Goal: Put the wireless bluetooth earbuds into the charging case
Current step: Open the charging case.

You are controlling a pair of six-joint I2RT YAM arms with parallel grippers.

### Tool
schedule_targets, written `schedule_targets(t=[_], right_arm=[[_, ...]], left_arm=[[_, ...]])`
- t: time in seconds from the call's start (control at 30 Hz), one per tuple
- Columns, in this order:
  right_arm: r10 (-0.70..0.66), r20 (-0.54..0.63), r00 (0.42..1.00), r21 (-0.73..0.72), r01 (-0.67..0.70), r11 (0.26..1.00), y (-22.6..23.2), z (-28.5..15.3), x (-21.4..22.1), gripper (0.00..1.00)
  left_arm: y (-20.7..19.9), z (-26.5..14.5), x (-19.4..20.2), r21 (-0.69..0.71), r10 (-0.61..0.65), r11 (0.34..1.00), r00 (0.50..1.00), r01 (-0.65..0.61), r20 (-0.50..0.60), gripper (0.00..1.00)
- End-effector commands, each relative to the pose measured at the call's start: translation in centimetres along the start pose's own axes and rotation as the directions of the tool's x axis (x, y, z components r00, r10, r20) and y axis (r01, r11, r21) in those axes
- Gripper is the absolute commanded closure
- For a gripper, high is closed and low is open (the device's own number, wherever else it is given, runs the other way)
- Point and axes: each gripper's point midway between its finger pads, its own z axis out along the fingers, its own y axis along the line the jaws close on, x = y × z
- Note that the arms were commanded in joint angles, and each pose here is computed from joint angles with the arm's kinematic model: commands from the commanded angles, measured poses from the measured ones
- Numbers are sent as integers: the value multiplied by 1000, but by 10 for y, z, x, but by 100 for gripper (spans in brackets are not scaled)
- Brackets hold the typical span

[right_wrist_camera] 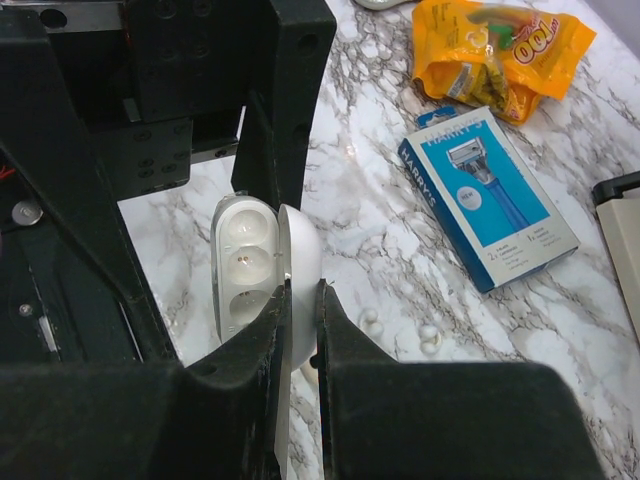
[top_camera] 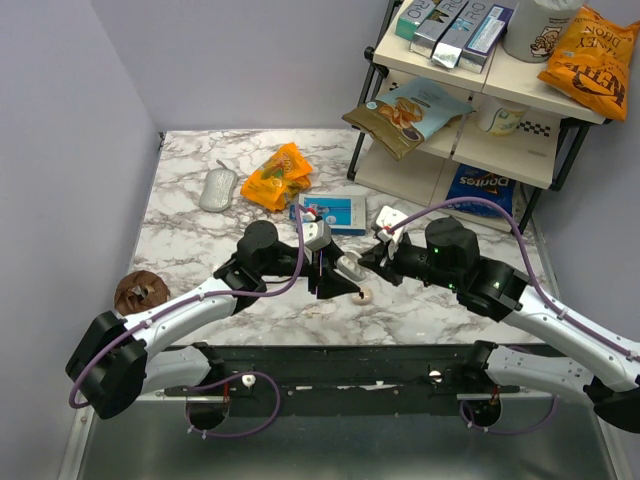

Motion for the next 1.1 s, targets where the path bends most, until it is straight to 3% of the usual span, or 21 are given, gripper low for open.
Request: schedule_targets(t=[0.0,0.27,0.47,0.6,0.63,0.73,1.07], right_arm=[[1,1,1000,-32,-1,999,6,0,-4,99],[3,-4,1000,-36,-4,999,7,0,-1,99],[13,-2,1000,-28,-14,1000,6,-1,-3,98],[21,7,1000,-14,-21,1000,4,-3,-6,81],[23,13,1000,-15,-23,1000,5,-4,-7,71],[38,27,999,-3,-38,999,3,-6,-11,57],[123,104,987,118,-135,984,-15,-20,-23,37]], left_arm=[[2,-3,-9,-18,59,998,998,-59,30,39],[1,-4,-5,-18,52,998,998,-52,28,46],[0,-2,-2,4,35,999,999,-35,16,60],[1,-1,-4,1,37,999,999,-37,32,76],[2,-1,-4,-5,34,999,999,-34,34,77],[4,-2,-4,-23,37,999,998,-36,42,83],[8,-7,-9,-81,37,996,997,-31,69,100]])
